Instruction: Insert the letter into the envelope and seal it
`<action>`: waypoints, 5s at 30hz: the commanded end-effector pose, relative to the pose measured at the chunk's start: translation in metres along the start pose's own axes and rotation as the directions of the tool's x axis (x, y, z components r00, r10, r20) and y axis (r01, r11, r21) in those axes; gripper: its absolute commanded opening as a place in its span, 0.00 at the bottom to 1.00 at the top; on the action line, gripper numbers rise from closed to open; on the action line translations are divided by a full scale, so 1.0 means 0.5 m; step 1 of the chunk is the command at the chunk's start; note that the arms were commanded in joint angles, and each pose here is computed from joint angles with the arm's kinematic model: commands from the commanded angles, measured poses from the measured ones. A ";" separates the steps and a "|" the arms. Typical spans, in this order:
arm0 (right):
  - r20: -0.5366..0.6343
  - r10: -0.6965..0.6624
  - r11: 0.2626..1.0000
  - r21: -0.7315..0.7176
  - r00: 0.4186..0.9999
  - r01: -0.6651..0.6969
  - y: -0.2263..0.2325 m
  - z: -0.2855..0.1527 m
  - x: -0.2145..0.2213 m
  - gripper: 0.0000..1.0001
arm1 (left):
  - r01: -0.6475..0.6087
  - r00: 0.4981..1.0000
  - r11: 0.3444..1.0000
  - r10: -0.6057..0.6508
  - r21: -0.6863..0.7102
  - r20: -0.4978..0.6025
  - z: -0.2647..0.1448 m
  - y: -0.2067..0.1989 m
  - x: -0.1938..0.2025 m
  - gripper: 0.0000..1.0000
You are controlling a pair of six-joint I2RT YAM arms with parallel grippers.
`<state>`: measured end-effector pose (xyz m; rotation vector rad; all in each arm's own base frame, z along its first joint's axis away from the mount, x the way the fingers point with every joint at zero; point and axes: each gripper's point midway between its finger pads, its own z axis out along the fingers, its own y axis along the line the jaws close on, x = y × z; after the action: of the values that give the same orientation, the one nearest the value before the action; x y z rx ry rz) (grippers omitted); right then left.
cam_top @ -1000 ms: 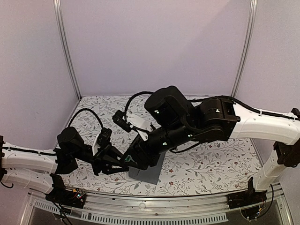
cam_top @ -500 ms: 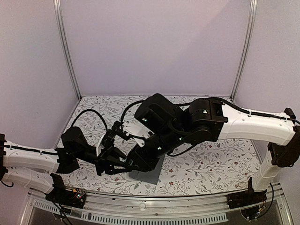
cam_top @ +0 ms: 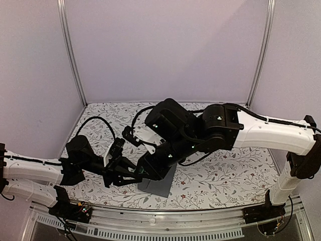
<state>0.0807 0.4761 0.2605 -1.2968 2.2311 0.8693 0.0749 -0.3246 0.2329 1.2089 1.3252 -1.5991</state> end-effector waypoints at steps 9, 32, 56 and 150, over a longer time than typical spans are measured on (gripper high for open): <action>0.070 0.046 0.999 0.014 0.996 -0.048 -0.019 -0.009 -0.030 0.30 | -0.031 0.999 0.999 0.031 -0.012 0.018 0.005 0.005 -0.022 0.00; 0.022 0.057 0.998 0.003 0.998 -0.057 -0.021 0.001 0.001 0.26 | -0.031 0.999 0.999 0.032 -0.040 0.024 0.004 0.014 -0.024 0.00; 0.159 0.155 0.952 0.238 0.975 -0.190 -0.201 -0.049 0.009 0.00 | -0.003 1.000 0.975 0.007 -0.223 0.018 -0.006 0.078 -0.020 0.58; 0.195 0.422 0.805 0.369 0.885 -0.465 -0.504 0.230 0.207 0.00 | 0.182 0.756 0.416 -0.639 -0.891 -0.144 -0.069 0.521 0.329 0.00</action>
<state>0.2447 0.4233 0.0491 -0.6108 2.4593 0.7513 0.2734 -0.3481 0.0110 0.6372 2.4689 -0.6680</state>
